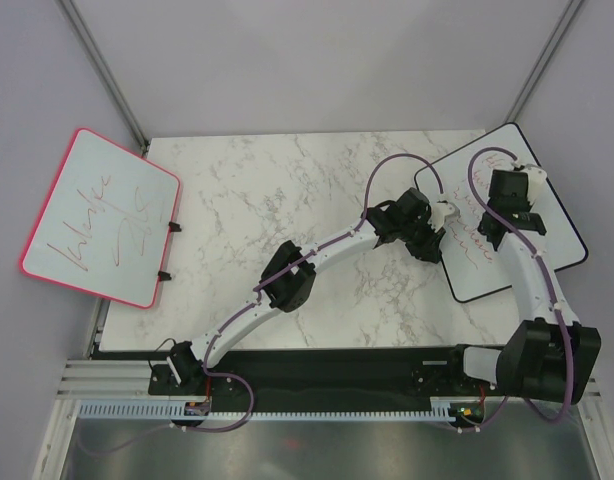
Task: Erase the whiteboard
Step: Erase the whiteboard at the whiteboard stand.
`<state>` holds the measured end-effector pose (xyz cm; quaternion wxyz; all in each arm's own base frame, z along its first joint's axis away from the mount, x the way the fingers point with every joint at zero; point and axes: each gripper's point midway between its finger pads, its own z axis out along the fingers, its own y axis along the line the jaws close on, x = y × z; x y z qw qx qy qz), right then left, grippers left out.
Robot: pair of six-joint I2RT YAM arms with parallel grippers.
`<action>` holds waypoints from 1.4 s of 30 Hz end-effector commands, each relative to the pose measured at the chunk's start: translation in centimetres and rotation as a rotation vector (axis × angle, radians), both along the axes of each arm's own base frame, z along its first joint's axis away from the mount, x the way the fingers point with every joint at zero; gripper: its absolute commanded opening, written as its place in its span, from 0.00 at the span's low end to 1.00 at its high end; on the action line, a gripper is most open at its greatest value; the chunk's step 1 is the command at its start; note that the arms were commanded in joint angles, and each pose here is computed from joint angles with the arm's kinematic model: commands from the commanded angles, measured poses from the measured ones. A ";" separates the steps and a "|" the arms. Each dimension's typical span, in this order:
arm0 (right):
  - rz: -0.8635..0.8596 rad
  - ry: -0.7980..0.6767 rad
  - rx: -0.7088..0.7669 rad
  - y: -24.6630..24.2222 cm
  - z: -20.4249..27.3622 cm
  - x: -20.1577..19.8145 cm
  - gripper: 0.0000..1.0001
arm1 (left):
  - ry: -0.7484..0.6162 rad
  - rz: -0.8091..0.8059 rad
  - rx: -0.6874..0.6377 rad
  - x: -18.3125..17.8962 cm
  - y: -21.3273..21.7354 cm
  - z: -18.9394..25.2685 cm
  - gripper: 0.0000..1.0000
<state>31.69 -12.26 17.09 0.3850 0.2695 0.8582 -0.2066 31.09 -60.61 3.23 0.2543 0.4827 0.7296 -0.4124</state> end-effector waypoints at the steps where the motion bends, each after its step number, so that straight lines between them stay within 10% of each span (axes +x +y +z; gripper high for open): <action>1: -0.021 -0.024 0.009 0.1 1.6 -1.3 0.00 | 0.029 0.032 0.037 1.0 1.1 -1.4 0.02; 27: 0.769 -0.085 0.817 24.7 1.8 -9.8 0.00 | 0.024 0.029 0.042 0.9 1.1 -1.5 0.02; 42: 0.592 0.122 0.620 26.5 -9.2 -12.0 0.00 | 0.024 0.030 0.039 1.0 1.1 -1.5 0.02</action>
